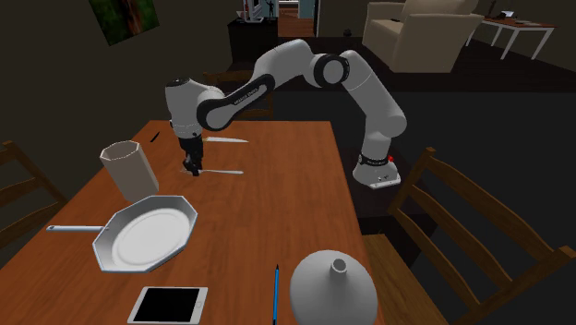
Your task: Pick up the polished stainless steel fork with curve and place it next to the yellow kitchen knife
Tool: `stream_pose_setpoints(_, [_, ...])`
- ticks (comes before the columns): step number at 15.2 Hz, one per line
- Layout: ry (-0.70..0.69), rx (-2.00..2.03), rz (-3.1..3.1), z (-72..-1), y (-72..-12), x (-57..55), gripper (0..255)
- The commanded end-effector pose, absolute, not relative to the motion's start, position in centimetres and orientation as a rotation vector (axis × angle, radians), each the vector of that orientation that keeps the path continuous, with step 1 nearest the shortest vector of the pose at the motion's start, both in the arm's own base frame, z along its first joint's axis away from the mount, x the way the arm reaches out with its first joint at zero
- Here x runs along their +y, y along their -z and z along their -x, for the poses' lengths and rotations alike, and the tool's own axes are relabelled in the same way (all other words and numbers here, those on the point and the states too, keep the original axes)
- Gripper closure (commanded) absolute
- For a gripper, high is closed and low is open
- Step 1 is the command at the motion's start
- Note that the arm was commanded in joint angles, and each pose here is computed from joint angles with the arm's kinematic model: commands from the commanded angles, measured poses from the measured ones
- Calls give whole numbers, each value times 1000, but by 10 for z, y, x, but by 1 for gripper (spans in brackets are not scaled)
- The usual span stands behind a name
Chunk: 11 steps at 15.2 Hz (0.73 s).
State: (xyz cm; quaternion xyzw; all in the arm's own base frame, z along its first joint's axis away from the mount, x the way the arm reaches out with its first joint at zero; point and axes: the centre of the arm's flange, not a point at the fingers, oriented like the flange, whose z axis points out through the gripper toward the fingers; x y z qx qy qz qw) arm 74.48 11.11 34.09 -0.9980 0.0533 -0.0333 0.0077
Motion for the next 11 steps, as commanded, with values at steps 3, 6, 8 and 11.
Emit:
stream_pose_setpoints(3, [104,167,3120,-745,-341,111,0])
stream_pose_setpoints(6, [104,167,3120,-745,-341,111,0])
stream_pose_setpoints(8, [104,167,3120,-744,-354,111,0])
stream_pose_setpoints(11, [104,167,3120,-741,-391,110,0])
